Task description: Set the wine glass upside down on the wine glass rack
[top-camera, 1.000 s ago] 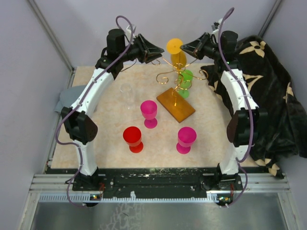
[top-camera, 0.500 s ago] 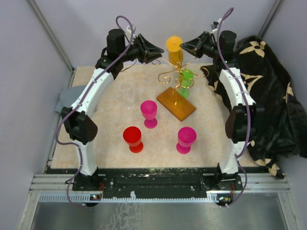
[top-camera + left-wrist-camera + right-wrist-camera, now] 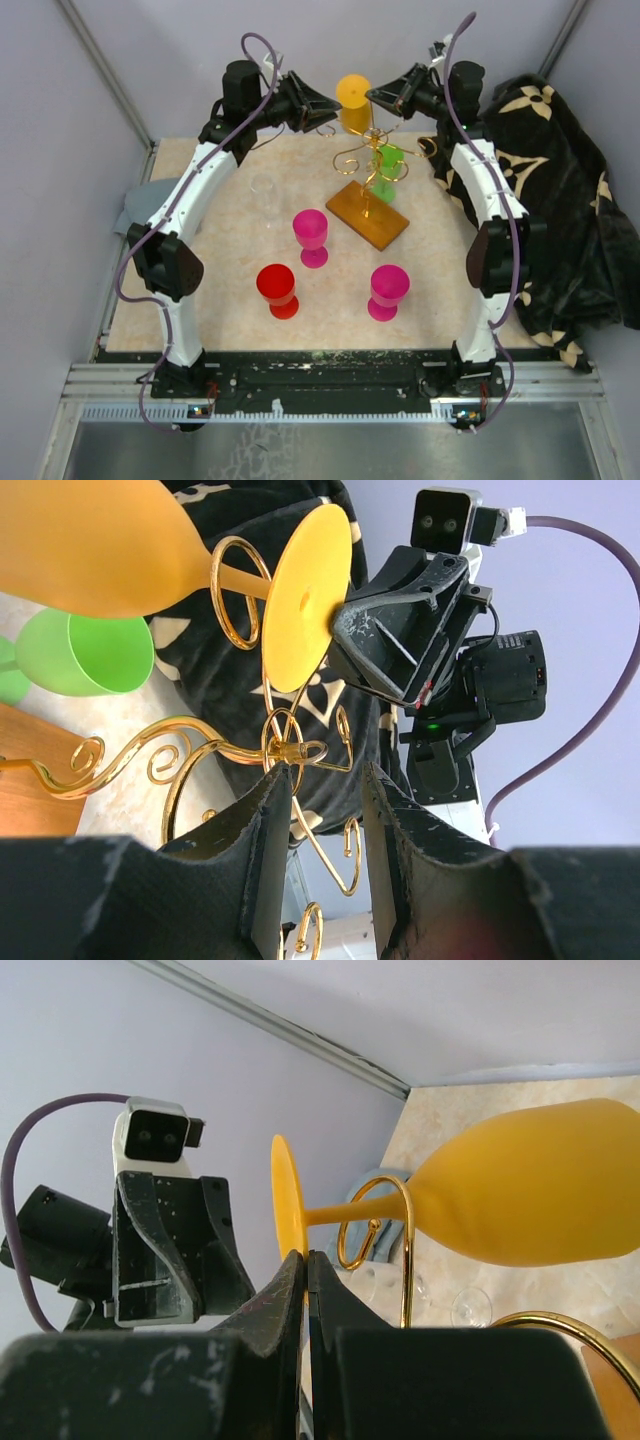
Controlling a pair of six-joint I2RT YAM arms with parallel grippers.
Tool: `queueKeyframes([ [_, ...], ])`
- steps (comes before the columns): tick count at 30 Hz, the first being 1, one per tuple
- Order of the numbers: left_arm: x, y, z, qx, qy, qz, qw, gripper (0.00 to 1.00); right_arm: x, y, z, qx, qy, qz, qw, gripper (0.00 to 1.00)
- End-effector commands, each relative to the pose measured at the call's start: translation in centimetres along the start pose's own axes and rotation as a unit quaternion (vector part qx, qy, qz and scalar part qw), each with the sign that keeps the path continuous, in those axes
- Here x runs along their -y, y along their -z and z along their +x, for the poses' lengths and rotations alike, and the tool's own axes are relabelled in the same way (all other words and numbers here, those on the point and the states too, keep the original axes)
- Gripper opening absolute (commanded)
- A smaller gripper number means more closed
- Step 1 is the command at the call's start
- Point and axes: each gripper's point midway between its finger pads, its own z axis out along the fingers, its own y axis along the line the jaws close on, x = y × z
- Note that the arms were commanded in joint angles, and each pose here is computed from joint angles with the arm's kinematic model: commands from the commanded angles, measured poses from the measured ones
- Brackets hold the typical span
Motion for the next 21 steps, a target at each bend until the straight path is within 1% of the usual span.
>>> queueKeyframes([
  [1,1.8,1.2,-0.4,0.011,-0.017,0.012,1.0,0.4,-3.9,0.3,-0.2,0.0,0.044,-0.035,0.998,0.0],
  [6,1.8,1.3,-0.3,0.01,-0.018,0.011,1.0,0.4,-3.8,0.0,1.1,-0.018,0.042,-0.026,0.999,0.0],
  [10,1.7,1.4,-0.2,0.01,-0.017,0.009,1.0,0.42,-4.2,0.5,1.5,-0.017,0.042,-0.019,0.999,0.0],
  [11,1.7,1.4,-0.2,0.01,-0.018,0.009,1.0,0.42,-4.2,0.7,1.5,-0.016,0.042,-0.016,0.999,0.02],
  [13,1.8,1.5,-0.2,0.01,-0.019,0.01,1.0,0.43,-4.2,0.9,1.6,-0.016,0.042,-0.007,0.999,0.13],
  [16,1.9,1.6,-0.2,0.01,-0.018,0.011,1.0,0.43,-4.4,1.2,1.7,-0.017,0.045,-0.002,0.999,0.23],
  [21,2.2,1.8,-0.1,0.01,-0.02,0.013,1.0,0.43,-4.9,1.9,1.7,-0.014,0.051,0.006,0.999,0.31],
])
